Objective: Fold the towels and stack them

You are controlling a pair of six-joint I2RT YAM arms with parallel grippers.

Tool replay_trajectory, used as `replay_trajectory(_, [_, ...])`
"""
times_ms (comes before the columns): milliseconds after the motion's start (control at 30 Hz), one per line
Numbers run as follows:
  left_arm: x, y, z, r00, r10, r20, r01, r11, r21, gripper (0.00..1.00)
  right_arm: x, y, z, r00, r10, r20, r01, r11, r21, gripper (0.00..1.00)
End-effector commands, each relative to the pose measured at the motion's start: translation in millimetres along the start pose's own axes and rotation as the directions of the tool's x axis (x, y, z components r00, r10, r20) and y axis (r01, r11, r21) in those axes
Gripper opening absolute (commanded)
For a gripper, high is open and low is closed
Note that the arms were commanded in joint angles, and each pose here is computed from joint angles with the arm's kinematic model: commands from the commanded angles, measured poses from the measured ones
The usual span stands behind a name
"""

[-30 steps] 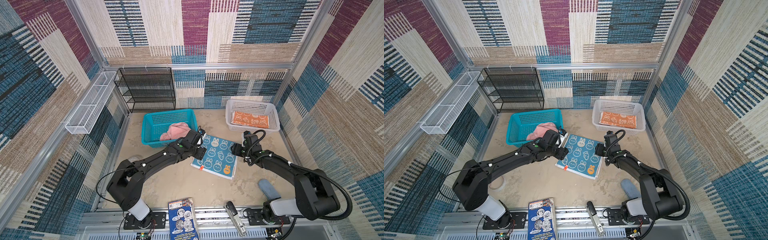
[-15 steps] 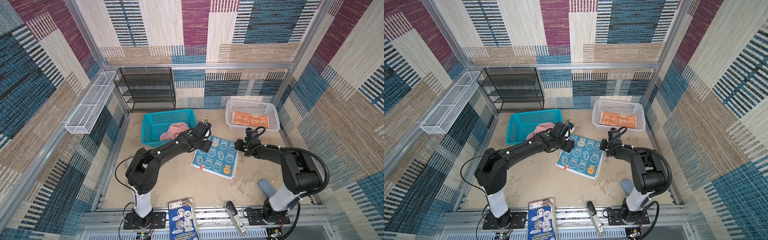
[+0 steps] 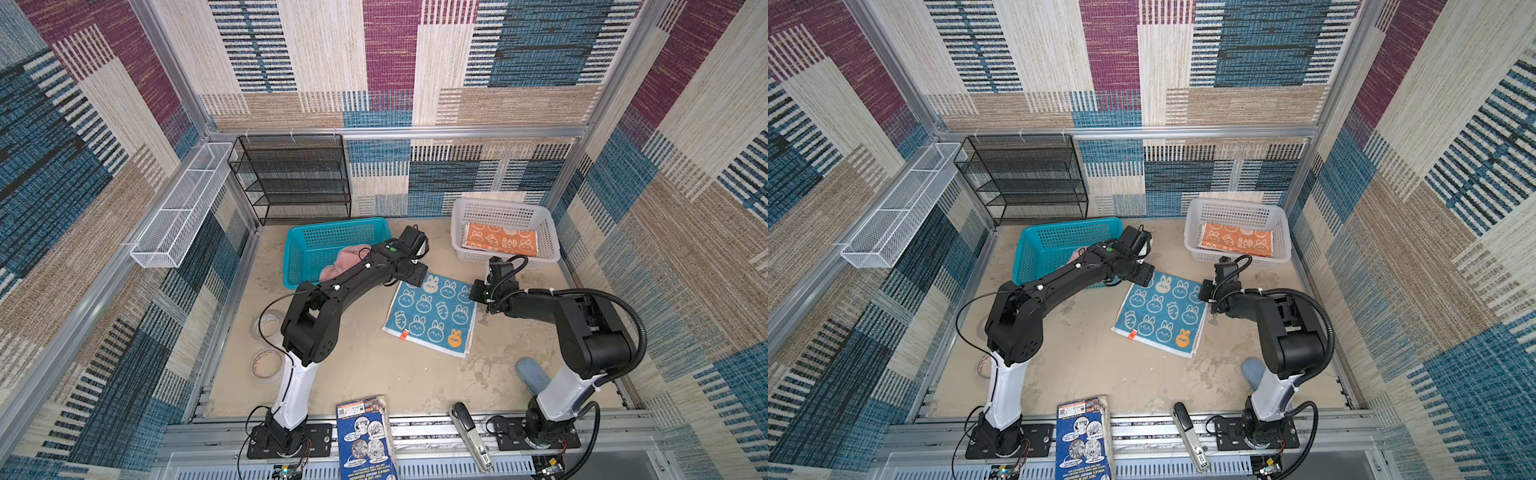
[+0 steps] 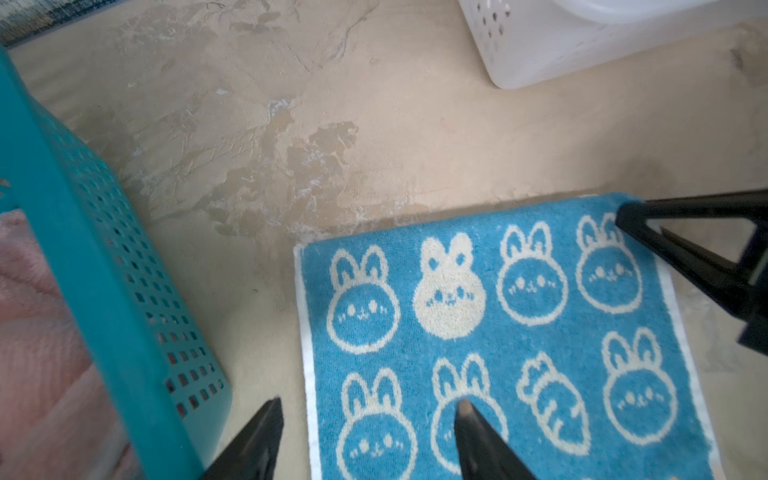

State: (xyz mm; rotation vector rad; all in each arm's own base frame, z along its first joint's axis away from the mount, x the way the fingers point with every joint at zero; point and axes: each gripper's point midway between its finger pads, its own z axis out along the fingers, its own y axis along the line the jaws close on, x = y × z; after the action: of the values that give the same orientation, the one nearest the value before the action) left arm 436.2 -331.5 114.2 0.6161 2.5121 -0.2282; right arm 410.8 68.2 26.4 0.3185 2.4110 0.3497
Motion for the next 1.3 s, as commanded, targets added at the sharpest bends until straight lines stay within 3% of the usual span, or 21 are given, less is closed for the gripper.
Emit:
replay_trajectory(0, [1, 2, 11, 0.999, -0.019, -0.035, 0.018, 1.0, -0.018, 0.7, 13, -7, -4, 0.999, 0.022, -0.023, -0.022, 1.0, 0.018, 0.0])
replay_trajectory(300, [-14, 4, 53, 0.998, -0.049, -0.027, 0.047, 0.997, -0.068, 0.66, 44, -15, -26, 0.998, 0.044, -0.045, -0.044, 0.999, 0.005, 0.0])
replay_trajectory(600, [-26, 13, 73, 0.998, -0.07, 0.002, 0.07, 0.99, -0.123, 0.63, 47, -16, -45, 0.998, 0.052, -0.022, -0.052, 0.999, 0.002, 0.0])
replay_trajectory(1067, [-7, -2, 96, 0.994, -0.087, -0.073, 0.083, 0.995, -0.053, 0.46, 43, -13, -44, 0.999, 0.037, -0.016, -0.037, 0.999, -0.005, 0.0])
replay_trajectory(1267, [-4, -10, 103, 0.991, -0.097, -0.09, 0.097, 0.995, -0.008, 0.29, 41, -13, -45, 0.999, 0.034, -0.012, -0.034, 0.999, -0.006, 0.0])
